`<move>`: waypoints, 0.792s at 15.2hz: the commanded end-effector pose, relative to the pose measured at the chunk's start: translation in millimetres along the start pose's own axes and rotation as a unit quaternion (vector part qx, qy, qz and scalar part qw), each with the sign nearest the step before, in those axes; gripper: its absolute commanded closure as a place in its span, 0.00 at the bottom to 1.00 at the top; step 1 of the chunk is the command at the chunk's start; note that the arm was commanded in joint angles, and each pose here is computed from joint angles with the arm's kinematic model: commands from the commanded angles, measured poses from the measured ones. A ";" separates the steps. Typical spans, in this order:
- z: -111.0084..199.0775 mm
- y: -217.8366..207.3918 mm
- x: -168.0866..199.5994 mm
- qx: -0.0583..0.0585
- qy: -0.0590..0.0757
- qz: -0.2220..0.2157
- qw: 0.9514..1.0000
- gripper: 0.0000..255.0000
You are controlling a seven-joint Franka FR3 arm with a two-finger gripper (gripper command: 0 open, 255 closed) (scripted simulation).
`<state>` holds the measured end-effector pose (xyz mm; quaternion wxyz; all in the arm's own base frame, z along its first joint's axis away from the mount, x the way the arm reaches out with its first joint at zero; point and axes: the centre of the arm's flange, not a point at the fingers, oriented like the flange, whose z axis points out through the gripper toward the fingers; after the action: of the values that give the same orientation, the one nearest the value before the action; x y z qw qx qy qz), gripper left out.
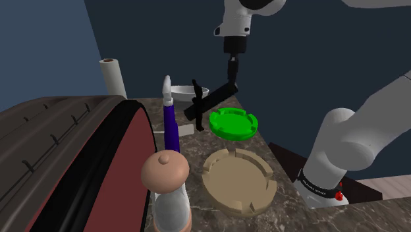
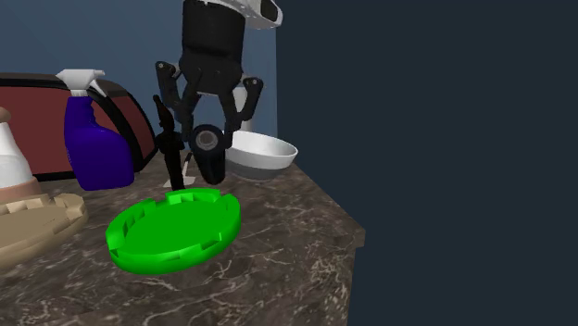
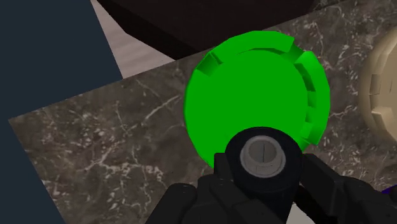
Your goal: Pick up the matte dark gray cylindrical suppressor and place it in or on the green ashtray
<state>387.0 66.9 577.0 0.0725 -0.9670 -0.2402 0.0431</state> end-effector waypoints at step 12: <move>31.4 -13.7 -106.4 0.000 0.000 0.000 1.000 1.00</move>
<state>284.5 32.7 558.6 0.0728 -0.9670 -0.2404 0.0432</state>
